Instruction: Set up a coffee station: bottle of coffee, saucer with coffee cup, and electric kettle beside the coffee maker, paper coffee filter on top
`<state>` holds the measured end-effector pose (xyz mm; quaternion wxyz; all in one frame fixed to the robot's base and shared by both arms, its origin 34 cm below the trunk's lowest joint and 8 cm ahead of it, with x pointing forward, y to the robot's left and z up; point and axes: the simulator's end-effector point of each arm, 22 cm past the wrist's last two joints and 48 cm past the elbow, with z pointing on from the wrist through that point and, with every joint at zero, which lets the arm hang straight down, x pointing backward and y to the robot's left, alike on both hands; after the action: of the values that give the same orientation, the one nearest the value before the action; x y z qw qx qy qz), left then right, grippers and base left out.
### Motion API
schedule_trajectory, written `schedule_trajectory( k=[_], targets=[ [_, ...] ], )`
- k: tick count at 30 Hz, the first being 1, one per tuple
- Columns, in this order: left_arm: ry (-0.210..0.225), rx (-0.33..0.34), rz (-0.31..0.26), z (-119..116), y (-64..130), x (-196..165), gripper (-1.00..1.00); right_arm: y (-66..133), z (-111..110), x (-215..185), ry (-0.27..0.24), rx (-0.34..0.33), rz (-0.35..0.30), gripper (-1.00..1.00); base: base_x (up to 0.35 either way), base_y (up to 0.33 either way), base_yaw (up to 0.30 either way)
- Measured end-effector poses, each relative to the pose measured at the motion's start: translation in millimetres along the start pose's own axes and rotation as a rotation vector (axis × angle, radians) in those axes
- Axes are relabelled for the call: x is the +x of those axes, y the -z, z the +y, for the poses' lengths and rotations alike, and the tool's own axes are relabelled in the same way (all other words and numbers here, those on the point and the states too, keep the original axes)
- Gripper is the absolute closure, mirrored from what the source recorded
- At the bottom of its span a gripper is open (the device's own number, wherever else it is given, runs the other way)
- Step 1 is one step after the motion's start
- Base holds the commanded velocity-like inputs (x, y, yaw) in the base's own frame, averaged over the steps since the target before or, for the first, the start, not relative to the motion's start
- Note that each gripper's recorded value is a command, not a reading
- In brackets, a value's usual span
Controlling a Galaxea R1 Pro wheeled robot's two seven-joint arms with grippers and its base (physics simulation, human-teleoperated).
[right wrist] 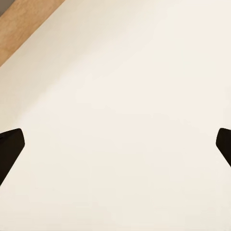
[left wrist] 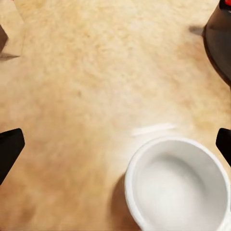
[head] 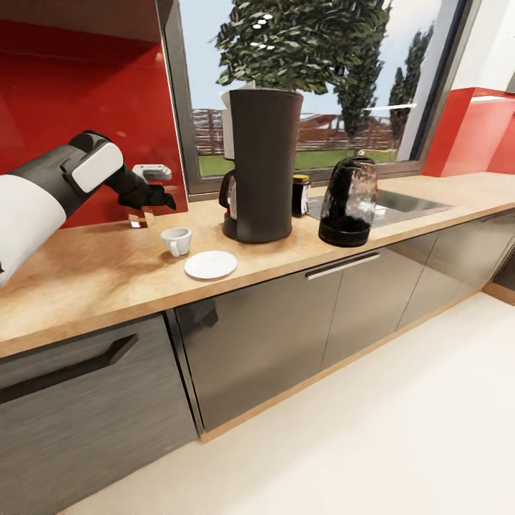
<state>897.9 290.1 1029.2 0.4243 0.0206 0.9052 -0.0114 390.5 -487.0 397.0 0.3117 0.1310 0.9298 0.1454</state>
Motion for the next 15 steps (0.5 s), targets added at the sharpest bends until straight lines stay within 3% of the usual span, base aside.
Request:
schedule_trajectory(
  k=[15],
  targets=[
    [0.048, -0.035, 0.045, 22.9, -12.7, 18.6, -1.0, 0.1, -0.1, 0.3, 0.0, 0.0, 0.0, -1.0, -0.001, 0.0, 0.0]
  ],
)
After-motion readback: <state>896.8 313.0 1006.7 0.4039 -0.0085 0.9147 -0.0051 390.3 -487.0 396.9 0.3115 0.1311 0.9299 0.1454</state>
